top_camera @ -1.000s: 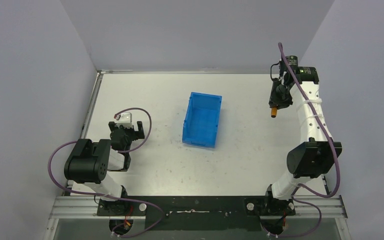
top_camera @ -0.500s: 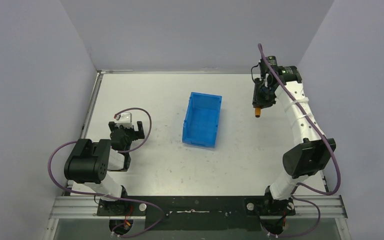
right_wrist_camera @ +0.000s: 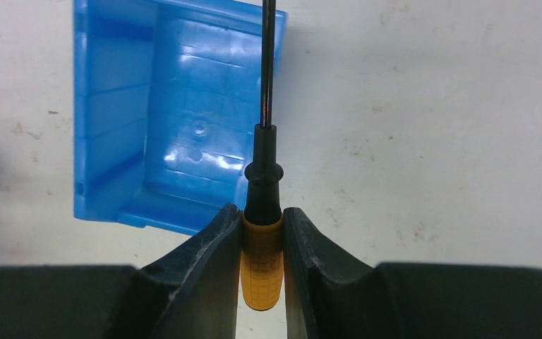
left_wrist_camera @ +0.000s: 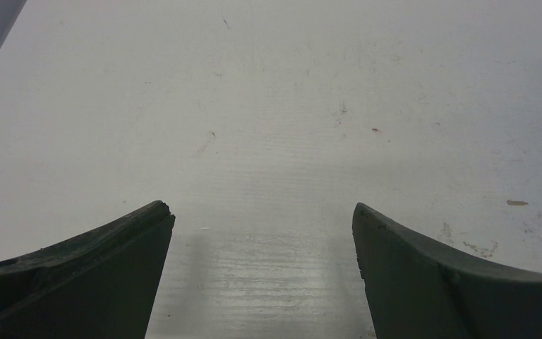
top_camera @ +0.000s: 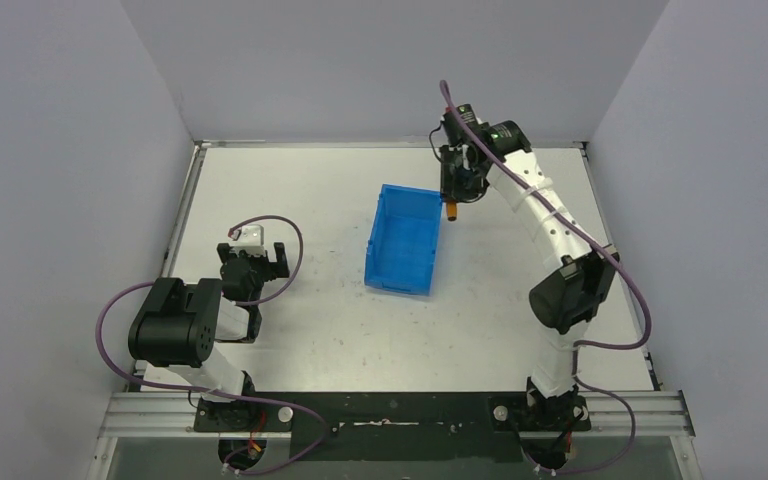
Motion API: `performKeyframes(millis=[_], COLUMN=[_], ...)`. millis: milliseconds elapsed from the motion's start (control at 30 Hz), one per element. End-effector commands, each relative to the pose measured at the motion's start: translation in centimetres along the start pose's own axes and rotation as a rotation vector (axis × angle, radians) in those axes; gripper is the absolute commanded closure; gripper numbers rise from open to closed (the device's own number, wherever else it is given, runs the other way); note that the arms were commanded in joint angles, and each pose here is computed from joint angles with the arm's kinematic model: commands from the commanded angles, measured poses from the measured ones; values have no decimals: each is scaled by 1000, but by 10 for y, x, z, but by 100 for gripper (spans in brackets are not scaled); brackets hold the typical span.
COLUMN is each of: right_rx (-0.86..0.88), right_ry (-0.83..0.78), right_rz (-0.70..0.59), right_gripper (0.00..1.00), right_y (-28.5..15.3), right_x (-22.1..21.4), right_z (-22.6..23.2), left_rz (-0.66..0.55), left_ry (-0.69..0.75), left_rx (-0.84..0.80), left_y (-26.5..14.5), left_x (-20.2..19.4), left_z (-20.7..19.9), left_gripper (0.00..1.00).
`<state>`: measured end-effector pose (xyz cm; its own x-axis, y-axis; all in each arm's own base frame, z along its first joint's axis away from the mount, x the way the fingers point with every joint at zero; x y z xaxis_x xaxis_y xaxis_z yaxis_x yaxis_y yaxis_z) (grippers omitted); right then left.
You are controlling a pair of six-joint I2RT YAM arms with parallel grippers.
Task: Put the screwdriver in the bin
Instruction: Place the screwdriver in the bin.
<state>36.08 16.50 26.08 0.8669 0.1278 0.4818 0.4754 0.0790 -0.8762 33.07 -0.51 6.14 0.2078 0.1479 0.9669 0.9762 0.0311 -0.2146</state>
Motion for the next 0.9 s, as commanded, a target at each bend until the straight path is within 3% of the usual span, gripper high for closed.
performKeyframes(millis=[0,500,867], right_rx=[38,118,127], right_ry=[-4,-72,-117], right_rz=[-91,-127,9], right_gripper=[100,100,100], right_y=[-3,29,103], right_x=[24,26,-31], right_z=[32,89,107], left_rz=[-78,-78,-78], left_ry=[-7,-8,-8], left_rx=[-17,-16,-17], left_y=[6,6,6], left_x=[20,20,20], left_z=[-4,-3,-4], left_gripper=[3,3,3])
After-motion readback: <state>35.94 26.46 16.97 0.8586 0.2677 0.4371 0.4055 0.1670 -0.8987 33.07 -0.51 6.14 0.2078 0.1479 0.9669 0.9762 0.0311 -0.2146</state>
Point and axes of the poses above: each gripper's point midway between its finger pads, its own y axis out along the fingers, its own z axis along the line the jaws close on, x = y × z, the point moved 4 cm from there along -y, back along the fingers, and after that the axes turned 8 degrees about -y, right-handed, at the moved point
